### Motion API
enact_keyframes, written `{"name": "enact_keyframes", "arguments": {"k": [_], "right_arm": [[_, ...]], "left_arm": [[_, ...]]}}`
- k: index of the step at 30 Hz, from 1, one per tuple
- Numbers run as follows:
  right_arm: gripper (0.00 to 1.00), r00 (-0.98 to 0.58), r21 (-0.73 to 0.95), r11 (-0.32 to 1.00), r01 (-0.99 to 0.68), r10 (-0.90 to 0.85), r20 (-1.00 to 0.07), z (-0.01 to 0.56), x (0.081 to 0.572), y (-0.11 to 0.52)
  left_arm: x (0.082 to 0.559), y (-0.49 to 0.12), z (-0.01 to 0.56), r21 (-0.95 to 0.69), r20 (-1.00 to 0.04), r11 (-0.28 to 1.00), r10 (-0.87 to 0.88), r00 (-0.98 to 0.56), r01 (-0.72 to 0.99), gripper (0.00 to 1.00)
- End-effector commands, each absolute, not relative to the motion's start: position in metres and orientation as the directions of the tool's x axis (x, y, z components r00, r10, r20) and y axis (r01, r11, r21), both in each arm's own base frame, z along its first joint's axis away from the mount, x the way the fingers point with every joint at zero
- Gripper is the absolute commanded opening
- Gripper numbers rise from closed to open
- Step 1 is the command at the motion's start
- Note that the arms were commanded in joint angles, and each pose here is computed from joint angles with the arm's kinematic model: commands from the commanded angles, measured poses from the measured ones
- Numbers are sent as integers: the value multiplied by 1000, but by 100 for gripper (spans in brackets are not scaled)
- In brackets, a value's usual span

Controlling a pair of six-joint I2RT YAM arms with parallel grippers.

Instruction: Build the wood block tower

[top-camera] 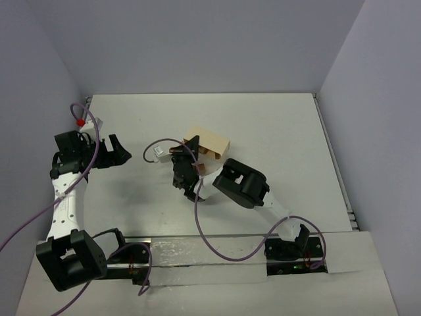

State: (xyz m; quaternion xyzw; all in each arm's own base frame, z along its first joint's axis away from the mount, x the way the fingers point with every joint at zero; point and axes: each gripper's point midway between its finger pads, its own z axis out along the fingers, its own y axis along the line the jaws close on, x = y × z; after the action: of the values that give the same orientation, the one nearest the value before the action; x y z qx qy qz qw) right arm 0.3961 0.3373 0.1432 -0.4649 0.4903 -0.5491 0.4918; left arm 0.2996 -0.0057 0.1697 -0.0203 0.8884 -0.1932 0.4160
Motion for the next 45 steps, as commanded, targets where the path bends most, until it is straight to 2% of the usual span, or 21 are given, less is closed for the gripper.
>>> {"name": "enact_keyframes", "arguments": {"k": [1,2,3,6,7,10,14,15,17,21,25,29,33,35,36,37,38,39,43,45], "right_arm": [[0,-49,-860,380,341,-906,-420,220,394,307],[0,-125,-848,369,381,-888,-443,223,414,289],[0,-116,-841,368,397,-889,-444,231,413,291],[0,30,-851,408,330,-906,-423,230,369,331],[0,26,-840,425,338,-896,-443,233,373,325],[0,-132,-826,393,404,-868,-478,237,411,288],[0,36,-838,441,320,-890,-455,234,369,325],[0,14,-822,465,330,-873,-488,237,377,319],[0,-113,-830,404,386,-872,-477,234,407,288],[0,63,-834,451,318,-888,-456,234,358,329],[0,-95,-817,425,390,-864,-495,238,400,287],[0,9,-834,433,340,-889,-458,237,370,311],[0,-166,-812,433,391,-835,-525,252,414,257],[0,-197,-812,468,349,-810,-552,254,419,243],[0,-171,-742,577,341,-739,-652,266,418,240],[0,-171,-718,623,312,-706,-687,267,418,238],[0,-231,-790,574,216,-756,-613,255,420,238],[0,-267,-804,579,137,-760,-593,248,422,235],[0,-390,-651,745,-143,-647,-655,219,418,222],[0,-407,-590,777,-222,-623,-668,216,412,220]], "left_arm": [[305,-7,182,-361,-756,919,-191,-626,156,99],[306,-7,182,-367,-754,917,-195,-627,156,99],[307,-8,184,-370,-760,915,-197,-620,162,99],[308,-9,184,-375,-762,912,-202,-615,164,99],[308,-8,183,-376,-755,913,-201,-625,160,99],[306,-7,179,-371,-749,915,-196,-633,155,99],[306,-7,178,-368,-754,916,-194,-627,159,99],[307,-7,179,-366,-753,917,-191,-630,159,99],[307,-7,180,-369,-750,916,-195,-632,156,99],[308,-7,181,-367,-761,916,-196,-618,162,99],[307,-6,178,-366,-751,918,-192,-632,156,99],[306,-8,178,-365,-756,917,-189,-626,164,99],[306,-7,177,-368,-747,916,-191,-636,158,99],[305,-7,178,-364,-756,917,-187,-627,165,99],[306,-7,178,-364,-756,917,-187,-627,165,99],[306,-7,178,-363,-757,917,-186,-627,167,99],[307,-7,179,-366,-755,915,-186,-629,168,99],[308,-8,179,-370,-752,913,-188,-632,169,99],[309,-10,179,-378,-752,909,-189,-632,177,99],[309,-10,180,-374,-757,909,-186,-626,182,99]]}}
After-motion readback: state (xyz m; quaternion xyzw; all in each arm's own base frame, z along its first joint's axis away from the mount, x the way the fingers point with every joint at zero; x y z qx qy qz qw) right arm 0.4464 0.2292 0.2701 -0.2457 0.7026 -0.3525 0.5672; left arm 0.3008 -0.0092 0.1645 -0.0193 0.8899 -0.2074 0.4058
